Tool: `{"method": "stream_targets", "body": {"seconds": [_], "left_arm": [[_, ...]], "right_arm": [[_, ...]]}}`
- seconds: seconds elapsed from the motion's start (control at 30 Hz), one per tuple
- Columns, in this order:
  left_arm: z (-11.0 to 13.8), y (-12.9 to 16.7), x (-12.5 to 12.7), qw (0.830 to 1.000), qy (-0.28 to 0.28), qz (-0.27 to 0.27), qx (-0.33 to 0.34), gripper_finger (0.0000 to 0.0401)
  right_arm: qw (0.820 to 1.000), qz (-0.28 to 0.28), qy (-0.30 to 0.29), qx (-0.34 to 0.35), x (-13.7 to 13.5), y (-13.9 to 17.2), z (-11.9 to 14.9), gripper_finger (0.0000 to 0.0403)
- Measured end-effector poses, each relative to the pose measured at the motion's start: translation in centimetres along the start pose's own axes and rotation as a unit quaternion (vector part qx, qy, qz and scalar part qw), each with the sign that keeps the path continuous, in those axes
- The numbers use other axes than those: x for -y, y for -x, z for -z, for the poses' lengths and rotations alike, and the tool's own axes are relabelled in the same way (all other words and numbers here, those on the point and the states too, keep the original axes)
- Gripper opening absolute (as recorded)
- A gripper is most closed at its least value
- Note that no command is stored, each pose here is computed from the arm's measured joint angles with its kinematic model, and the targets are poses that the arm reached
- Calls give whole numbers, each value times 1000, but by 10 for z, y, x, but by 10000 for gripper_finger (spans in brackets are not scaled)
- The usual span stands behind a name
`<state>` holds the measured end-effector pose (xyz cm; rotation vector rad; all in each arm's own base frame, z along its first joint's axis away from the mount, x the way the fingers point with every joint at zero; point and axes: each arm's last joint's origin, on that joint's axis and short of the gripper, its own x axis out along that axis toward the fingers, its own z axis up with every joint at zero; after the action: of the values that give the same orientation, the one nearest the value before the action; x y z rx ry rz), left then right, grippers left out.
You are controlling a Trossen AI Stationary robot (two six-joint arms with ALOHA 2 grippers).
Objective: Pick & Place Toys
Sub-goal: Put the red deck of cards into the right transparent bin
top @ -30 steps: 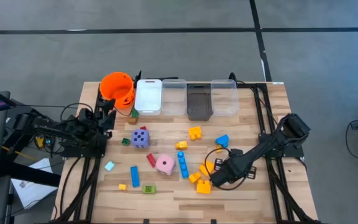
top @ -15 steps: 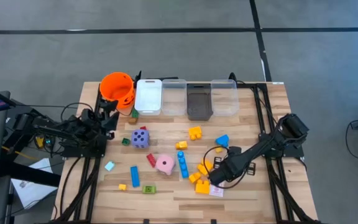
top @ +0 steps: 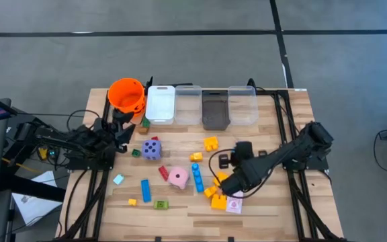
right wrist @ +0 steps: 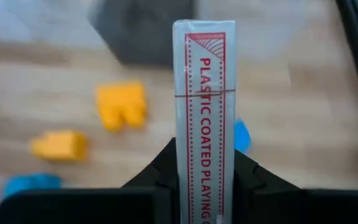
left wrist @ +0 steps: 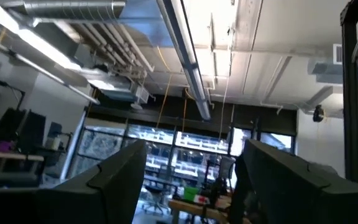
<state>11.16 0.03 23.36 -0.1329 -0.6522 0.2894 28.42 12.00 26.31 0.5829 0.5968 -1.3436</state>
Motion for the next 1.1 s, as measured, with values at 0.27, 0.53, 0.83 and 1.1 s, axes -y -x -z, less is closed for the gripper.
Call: {"method": "stream_targets", "body": {"seconds": [0.27, 0.53, 0.83, 1.1], "left_arm": [[11, 1, 2, 998, 46, 4, -53, 264], [18, 2, 2, 995, 47, 2, -92, 264], [32, 6, 1, 981, 112, -16, -160, 264], [33, 6, 1, 976, 141, -12, -165, 264]], "right_arm": [[989, 38, 80, 121, -10, -43, -50, 63], [967, 153, 119, 168, -4, -101, -113, 63], [960, 213, 109, 147, 8, -133, -143, 71], [960, 235, 98, 117, 15, -145, -153, 210]]}}
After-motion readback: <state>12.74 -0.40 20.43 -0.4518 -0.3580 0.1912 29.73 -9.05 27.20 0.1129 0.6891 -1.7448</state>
